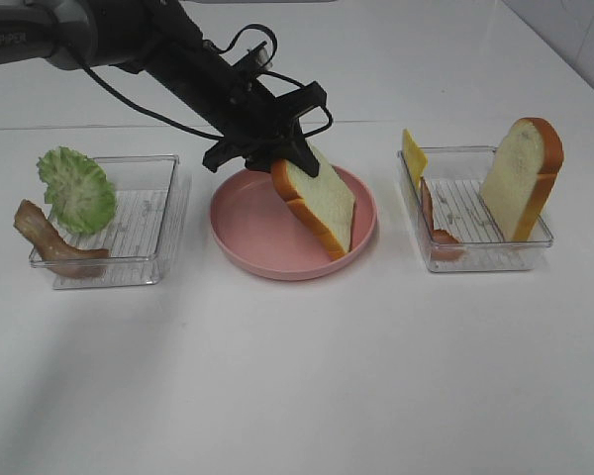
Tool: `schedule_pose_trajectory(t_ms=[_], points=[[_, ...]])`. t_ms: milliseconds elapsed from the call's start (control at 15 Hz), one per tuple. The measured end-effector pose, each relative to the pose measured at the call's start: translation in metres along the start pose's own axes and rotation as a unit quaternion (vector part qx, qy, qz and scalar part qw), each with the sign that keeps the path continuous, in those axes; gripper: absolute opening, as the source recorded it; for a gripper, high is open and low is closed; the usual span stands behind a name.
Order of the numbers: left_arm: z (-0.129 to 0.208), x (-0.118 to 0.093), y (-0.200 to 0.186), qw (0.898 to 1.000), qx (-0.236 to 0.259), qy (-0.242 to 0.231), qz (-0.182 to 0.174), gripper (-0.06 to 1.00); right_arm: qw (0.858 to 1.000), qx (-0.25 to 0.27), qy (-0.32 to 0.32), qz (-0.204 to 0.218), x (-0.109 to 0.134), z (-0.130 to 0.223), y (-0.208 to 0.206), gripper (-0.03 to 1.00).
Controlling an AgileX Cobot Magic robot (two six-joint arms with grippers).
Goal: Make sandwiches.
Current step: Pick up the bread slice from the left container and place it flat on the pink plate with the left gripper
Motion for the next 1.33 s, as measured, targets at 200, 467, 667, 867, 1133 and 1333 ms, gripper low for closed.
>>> schedule_pose_trajectory(t_ms=[200,467,667,867,1133,1333], points=[[-0.002,0.0,0.0,1.0,-0.009,0.001,-0.001,0.28,1.0,0.0,0.0,0.0,0.0,0.0,0.0,0.76],[-0.004,0.01,-0.001,0.999,-0.012,0.027,-0.036,0.7,1.0,0.0,0.0,0.0,0.0,0.0,0.0,0.76],[-0.003,0.022,-0.001,0.994,-0.011,0.062,-0.084,0.73,1.0,0.0,0.0,0.0,0.0,0.0,0.0,0.76],[0.004,0.027,0.006,0.98,-0.007,0.129,-0.152,0.73,1.0,0.0,0.0,0.0,0.0,0.0,0.0,0.76],[0.007,0.02,0.005,0.956,-0.029,0.168,-0.239,0.73,1.0,0.0,0.0,0.0,0.0,0.0,0.0,0.76],[-0.006,0.007,-0.023,0.94,-0.058,0.172,-0.29,0.73,1.0,0.0,0.0,0.0,0.0,0.0,0.0,0.76]])
Point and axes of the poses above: a point on each arm's last joint axis where the gripper is mounted, y pointing out along that axis toward the gripper, x along the wrist's bending axis when the last joint is at zero, z = x × y, the point moved 5 cm from there along y, pointing out along that axis toward the gripper, and after that the axes turned 12 degrees about -y, right-handed, at the moved point
